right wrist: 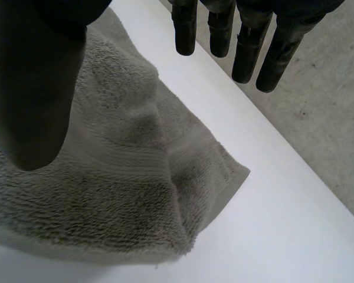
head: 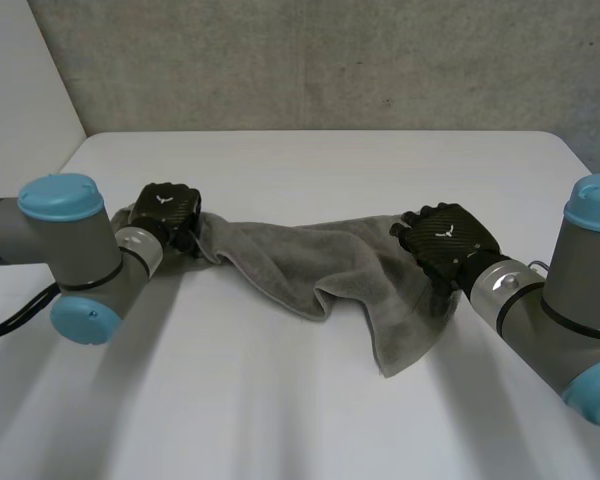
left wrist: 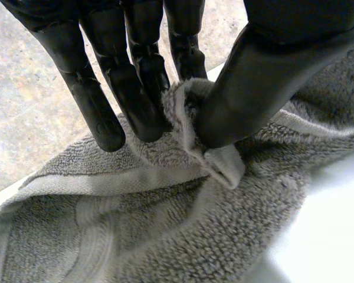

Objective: Fold the towel.

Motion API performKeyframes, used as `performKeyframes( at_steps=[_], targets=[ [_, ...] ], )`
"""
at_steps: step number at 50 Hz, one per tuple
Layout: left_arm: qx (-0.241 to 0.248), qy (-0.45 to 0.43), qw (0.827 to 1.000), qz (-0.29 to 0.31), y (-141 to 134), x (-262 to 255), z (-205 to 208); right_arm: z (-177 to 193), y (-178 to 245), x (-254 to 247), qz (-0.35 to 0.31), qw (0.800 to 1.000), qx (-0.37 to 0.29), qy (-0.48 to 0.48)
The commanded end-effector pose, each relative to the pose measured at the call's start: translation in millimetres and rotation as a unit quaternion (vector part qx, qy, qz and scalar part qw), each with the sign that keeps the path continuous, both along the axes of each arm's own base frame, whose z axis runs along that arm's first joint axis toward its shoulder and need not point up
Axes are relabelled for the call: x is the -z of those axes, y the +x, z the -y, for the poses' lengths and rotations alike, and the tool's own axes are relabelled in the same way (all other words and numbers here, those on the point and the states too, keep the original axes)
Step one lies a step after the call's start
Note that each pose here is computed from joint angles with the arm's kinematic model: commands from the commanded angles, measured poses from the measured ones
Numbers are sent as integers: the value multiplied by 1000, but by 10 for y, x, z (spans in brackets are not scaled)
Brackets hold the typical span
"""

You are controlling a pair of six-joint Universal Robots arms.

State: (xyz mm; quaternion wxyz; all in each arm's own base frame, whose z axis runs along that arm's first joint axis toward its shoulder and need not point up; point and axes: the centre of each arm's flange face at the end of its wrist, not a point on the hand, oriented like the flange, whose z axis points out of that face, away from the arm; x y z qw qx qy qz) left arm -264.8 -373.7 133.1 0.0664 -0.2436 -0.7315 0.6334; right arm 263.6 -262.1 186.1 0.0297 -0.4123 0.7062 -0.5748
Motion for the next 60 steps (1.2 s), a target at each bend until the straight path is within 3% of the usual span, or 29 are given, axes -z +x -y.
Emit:
performKeyframes(
  at_steps=[1,10,20,36,60],
  targets=[
    [-6,-15,1000,-8,57,-222,-13,-209,-74,-176,23,998,13,52],
    [-8,-37,999,-15,124,-517,-103,-518,-104,-212,55,995,-2,82],
    [-37,-16,999,-10,370,-613,-54,-827,-97,32,20,996,-40,76],
    [-37,33,999,0,433,-510,-262,-1275,168,414,-7,992,-101,78],
    [-65,29,997,-2,639,-554,-179,-814,147,597,-68,997,-28,-1]
  ],
)
